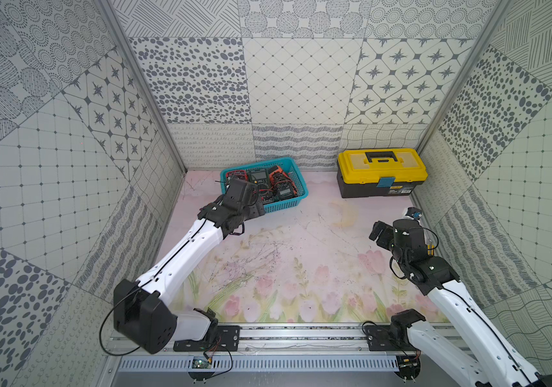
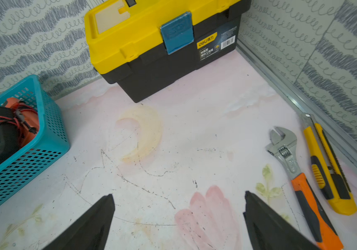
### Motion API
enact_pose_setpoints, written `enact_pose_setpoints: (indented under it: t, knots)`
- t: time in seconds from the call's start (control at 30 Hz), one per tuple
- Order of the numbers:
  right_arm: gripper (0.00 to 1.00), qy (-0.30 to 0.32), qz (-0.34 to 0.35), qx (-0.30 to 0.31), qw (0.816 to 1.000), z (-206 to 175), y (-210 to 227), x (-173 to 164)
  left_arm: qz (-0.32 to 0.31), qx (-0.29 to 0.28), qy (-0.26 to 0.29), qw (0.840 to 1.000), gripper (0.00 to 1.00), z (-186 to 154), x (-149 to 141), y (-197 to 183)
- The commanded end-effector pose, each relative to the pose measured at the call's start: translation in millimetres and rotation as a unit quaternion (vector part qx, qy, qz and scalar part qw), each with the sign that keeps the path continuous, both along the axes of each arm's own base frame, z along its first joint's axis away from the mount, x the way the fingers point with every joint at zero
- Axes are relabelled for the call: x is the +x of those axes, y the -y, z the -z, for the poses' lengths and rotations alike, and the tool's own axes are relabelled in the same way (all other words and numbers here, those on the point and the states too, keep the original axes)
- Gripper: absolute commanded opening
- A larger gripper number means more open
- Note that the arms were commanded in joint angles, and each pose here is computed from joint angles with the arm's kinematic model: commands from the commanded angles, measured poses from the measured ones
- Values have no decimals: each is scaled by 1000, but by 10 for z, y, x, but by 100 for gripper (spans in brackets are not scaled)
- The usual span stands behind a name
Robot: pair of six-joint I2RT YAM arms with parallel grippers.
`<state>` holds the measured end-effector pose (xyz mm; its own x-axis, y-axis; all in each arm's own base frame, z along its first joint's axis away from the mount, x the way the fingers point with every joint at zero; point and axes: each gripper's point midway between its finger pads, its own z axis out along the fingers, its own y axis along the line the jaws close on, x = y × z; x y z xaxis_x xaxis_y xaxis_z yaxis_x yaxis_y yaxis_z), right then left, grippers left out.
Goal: Put the multimeter into the basket
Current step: Reset both arms
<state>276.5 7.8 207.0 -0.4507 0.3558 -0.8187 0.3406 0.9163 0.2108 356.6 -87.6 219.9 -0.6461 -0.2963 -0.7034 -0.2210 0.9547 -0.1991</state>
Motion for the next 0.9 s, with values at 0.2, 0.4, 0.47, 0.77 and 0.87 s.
enact_pose_setpoints:
  t: [0.2,0.4,0.47,0.77,0.87]
  knots:
    - [98,49,-7,-114,992,90,298,301,-63,117,159,978,99,222,-277,-785]
    - [98,114,-17,-148,982,230,374,390,-47,107,195,974,99,563,-321,-955]
    - [98,126,-18,-146,981,271,408,396,-44,95,222,969,99,612,-326,-1010]
    - [98,172,-35,-122,977,388,437,473,-28,78,248,965,99,868,-111,-1079]
    - [98,177,-52,-112,976,468,380,536,2,92,238,967,99,999,30,-1015]
